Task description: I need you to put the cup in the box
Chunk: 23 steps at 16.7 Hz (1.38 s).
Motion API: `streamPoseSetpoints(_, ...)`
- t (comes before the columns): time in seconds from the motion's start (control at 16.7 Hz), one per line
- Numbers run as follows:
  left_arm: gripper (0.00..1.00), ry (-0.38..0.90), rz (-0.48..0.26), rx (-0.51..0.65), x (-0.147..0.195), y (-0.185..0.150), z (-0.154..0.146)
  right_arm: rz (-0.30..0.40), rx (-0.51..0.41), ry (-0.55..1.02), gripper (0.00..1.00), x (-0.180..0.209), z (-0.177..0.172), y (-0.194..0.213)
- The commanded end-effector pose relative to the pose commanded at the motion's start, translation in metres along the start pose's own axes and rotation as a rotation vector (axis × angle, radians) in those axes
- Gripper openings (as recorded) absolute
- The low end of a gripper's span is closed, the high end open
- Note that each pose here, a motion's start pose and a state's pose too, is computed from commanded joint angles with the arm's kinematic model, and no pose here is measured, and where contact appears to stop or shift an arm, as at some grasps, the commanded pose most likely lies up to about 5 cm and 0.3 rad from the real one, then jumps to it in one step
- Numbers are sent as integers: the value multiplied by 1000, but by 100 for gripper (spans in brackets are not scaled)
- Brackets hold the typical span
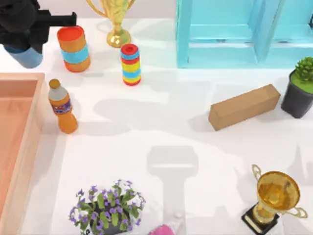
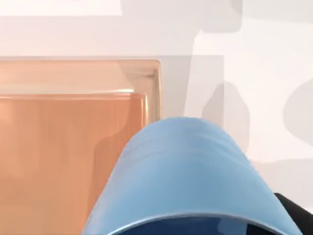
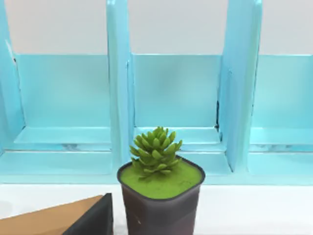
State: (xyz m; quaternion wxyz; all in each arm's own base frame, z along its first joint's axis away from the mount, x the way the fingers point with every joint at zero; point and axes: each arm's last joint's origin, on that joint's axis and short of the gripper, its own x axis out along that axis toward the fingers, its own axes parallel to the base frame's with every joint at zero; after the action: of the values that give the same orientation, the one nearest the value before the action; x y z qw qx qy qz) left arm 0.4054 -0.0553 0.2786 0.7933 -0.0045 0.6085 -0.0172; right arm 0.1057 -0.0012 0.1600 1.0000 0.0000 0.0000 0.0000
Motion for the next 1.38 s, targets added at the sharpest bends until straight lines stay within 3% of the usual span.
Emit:
streamPoseSetpoints(0.24,0,104,39,0,-26,76,-43,0,0,0,100,0,0,0)
streamPoseSetpoints(0.42,0,225,41,2,-25,107,-73,0,0,0,100,0,0,0)
streamPoseSetpoints(0.9,0,268,39,8,-19,114,-82,0,0,0,100,0,0,0)
streamPoseSetpoints(1.38,0,266,37,3,36,125,-99,0,0,0,100,0,0,0)
